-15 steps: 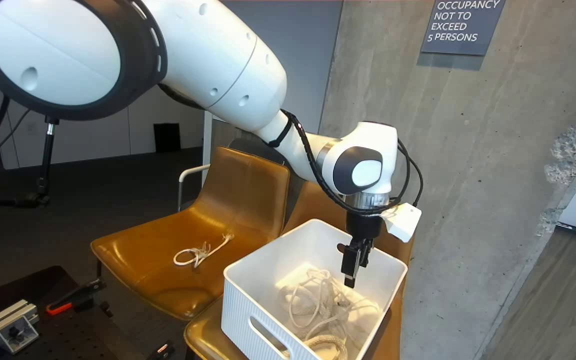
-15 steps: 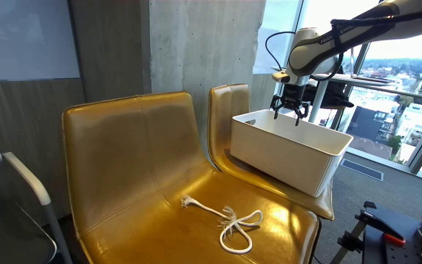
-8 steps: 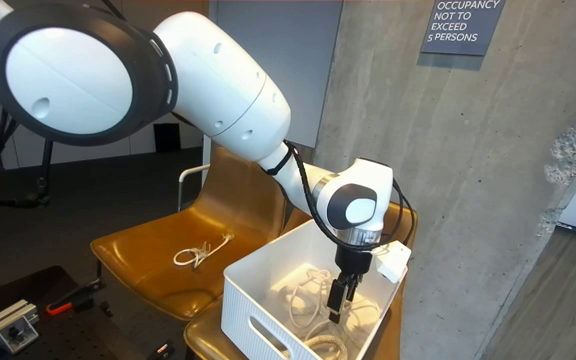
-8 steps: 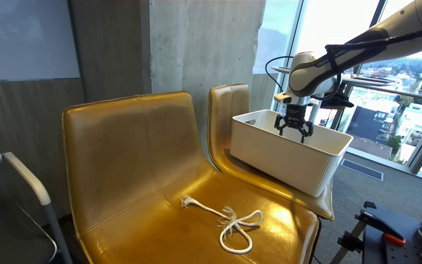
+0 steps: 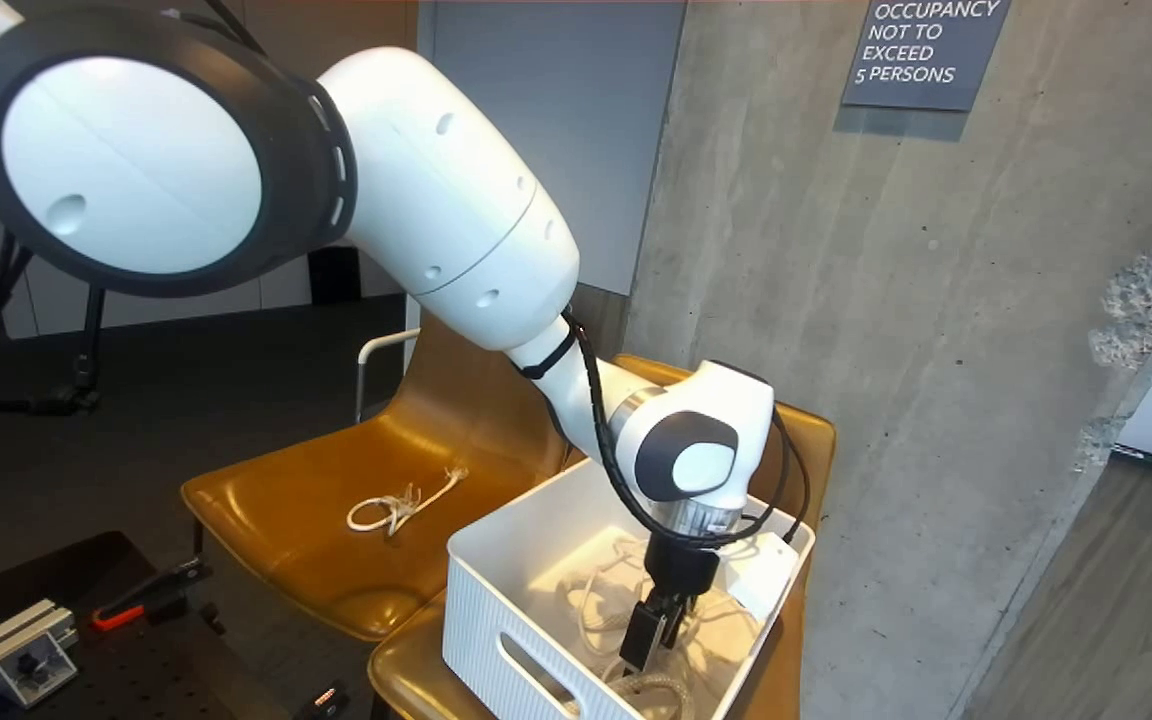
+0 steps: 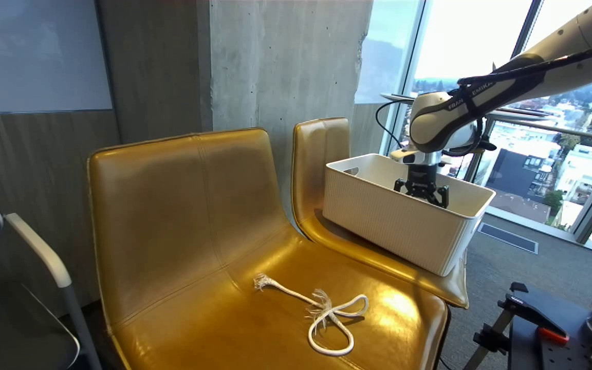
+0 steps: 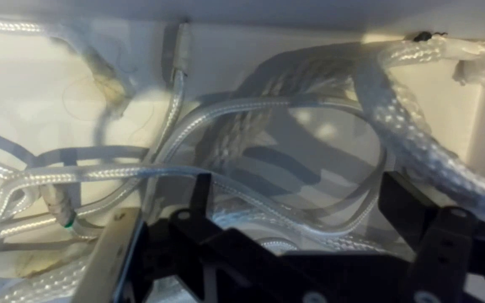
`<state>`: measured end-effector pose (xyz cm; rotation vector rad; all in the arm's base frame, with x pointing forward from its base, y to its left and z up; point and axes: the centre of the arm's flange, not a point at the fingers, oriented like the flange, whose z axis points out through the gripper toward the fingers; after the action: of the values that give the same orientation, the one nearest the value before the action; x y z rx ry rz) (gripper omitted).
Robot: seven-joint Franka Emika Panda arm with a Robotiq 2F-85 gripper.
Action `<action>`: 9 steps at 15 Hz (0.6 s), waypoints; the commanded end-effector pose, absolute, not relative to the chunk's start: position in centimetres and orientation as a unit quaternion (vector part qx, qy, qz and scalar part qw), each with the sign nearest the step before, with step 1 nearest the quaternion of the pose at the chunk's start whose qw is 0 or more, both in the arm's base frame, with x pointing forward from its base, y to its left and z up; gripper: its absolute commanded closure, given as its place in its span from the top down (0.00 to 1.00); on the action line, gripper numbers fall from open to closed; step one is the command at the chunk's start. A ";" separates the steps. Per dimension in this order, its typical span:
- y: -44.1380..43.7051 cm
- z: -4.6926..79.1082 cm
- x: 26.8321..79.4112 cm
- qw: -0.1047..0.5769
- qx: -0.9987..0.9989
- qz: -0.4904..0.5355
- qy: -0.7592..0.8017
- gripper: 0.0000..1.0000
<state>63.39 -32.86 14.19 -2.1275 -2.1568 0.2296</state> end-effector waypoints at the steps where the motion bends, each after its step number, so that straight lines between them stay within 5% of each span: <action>1: -31.9 13.3 62.3 0.063 -0.702 0.066 -0.706 1.00; 6: -32.0 11.4 60.7 0.077 -0.704 0.074 -0.702 1.00; 7: -32.1 10.9 60.4 0.082 -0.705 0.076 -0.700 0.94; 8: -32.0 10.4 60.1 0.087 -0.705 0.077 -0.699 0.74; 9: -31.9 10.2 59.9 0.091 -0.706 0.079 -0.698 0.66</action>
<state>61.29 -32.14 11.45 -2.0898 -2.1019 0.2480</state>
